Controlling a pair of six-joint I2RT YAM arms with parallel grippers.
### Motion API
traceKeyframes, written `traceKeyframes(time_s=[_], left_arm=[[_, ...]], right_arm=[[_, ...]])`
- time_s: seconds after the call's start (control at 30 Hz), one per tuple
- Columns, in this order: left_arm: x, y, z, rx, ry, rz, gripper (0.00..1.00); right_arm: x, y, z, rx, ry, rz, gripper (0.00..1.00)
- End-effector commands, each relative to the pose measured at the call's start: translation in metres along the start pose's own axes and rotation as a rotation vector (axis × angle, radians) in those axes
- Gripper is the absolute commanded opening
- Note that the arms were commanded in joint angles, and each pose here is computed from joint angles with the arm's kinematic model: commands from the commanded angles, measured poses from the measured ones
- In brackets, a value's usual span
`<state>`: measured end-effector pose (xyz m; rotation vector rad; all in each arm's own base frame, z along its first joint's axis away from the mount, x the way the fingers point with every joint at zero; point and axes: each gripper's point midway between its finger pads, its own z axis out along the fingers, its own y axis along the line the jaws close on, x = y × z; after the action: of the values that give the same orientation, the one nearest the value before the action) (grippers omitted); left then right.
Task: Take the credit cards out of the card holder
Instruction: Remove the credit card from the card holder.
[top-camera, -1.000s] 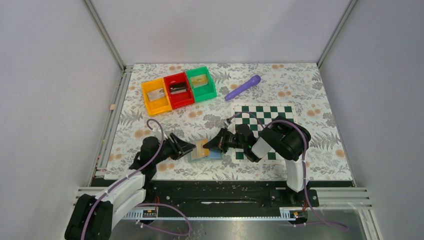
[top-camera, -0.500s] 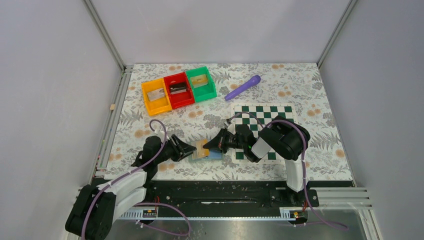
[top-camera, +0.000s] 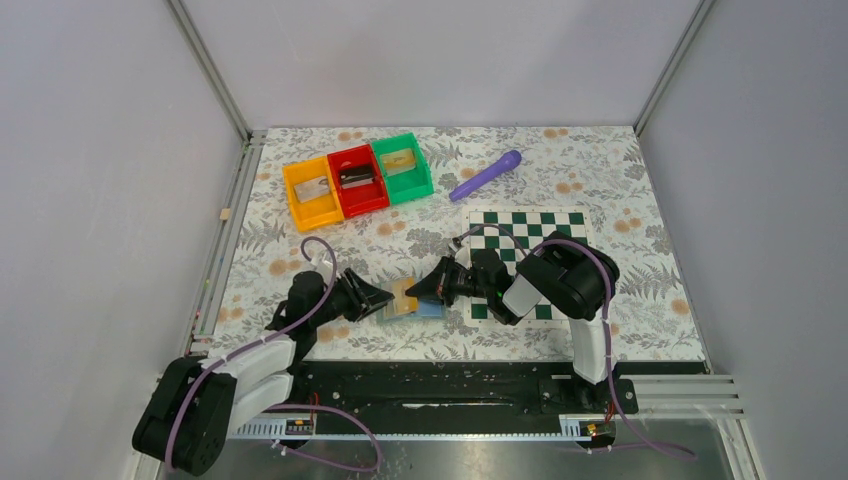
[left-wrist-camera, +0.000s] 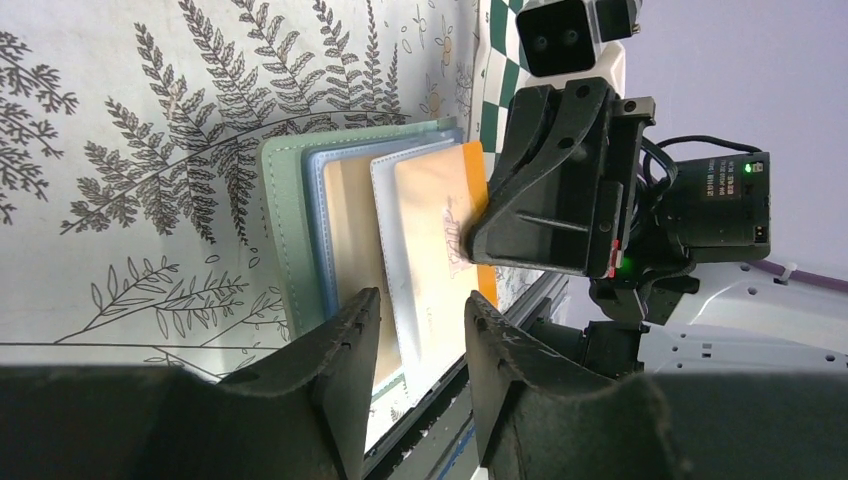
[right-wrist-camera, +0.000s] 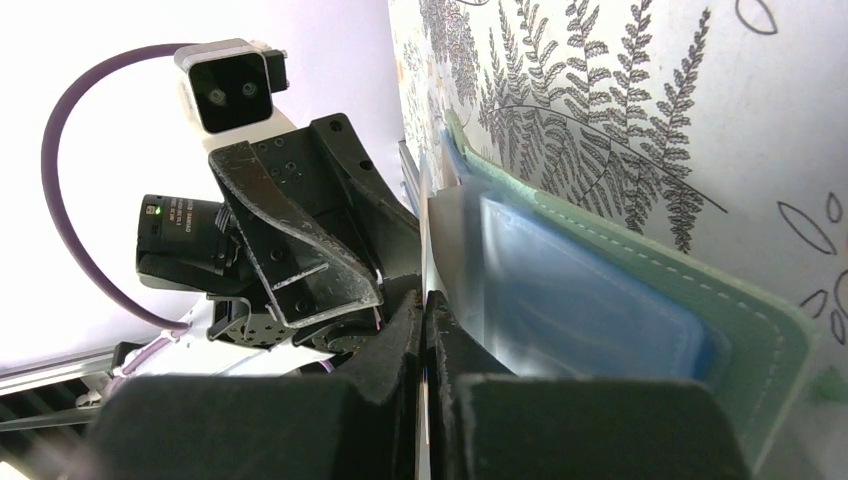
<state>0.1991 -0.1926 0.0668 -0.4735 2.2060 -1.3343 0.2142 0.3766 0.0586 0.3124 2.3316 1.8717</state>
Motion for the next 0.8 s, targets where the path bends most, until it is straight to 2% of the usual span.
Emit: traceKeyframes(time_s=[0.0,0.2,0.43,0.53,0.6,0.7,0.77], left_arm=[[-0.006,-0.011,0.003,0.051,-0.023,0.030,0.37],[-0.006,-0.010,0.004,0.049,-0.023,0.027,0.36],[-0.006,-0.009,0.006,0.047,-0.018,0.012,0.18],[-0.005,-0.009,0.006,0.045,-0.014,0.007,0.07],[-0.006,-0.008,0.007,0.038,-0.016,0.003,0.00],[-0.005,-0.005,0.007,0.025,-0.015,0.000,0.00],[-0.006,-0.003,0.007,0.013,-0.015,-0.003,0.00]], right_arm=[[0.002,0.020,0.005,-0.077,0.007,-0.044,0.00],[0.002,0.020,0.005,-0.079,0.009,-0.041,0.00],[0.003,0.017,0.005,-0.072,0.013,-0.037,0.00],[0.003,0.014,0.005,-0.069,0.013,-0.035,0.00],[0.003,0.013,0.005,-0.065,0.012,-0.034,0.06],[0.003,0.010,0.003,-0.058,0.008,-0.029,0.20],[0.002,0.007,0.002,-0.051,0.002,-0.025,0.24]])
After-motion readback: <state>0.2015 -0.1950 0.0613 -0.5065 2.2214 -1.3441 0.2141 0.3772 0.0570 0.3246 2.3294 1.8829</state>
